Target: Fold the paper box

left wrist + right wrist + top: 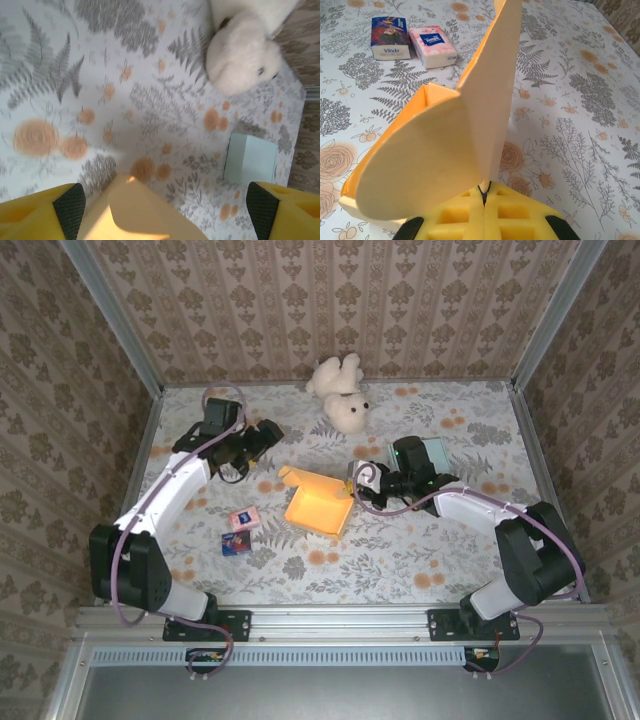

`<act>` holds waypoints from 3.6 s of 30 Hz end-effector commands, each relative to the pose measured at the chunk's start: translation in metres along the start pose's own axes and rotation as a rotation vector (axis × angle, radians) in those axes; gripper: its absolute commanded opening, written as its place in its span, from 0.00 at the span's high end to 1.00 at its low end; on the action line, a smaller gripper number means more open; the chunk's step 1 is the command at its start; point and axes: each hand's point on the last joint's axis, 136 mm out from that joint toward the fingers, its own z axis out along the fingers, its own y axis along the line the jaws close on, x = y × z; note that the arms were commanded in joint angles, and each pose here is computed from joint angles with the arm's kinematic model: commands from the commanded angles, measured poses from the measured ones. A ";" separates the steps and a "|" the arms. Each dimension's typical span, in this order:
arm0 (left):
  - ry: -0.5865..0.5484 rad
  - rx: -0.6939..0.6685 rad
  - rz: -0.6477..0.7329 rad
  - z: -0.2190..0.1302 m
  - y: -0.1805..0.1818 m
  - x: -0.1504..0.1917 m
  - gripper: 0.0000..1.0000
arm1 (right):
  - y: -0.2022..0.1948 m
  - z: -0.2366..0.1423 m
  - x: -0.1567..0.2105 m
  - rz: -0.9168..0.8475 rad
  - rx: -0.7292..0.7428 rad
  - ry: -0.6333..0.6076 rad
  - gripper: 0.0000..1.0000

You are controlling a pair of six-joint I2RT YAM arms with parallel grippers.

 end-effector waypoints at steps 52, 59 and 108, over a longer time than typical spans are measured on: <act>0.241 -0.262 -0.209 0.040 0.013 0.100 0.10 | 0.000 -0.007 -0.002 0.000 0.014 -0.011 1.00; 0.175 -0.335 -0.217 0.024 0.027 0.099 0.06 | -0.003 -0.008 -0.003 -0.004 0.040 -0.017 1.00; 0.212 -0.122 -0.227 0.069 -0.005 0.076 0.06 | 0.004 -0.006 -0.002 -0.007 0.015 -0.006 1.00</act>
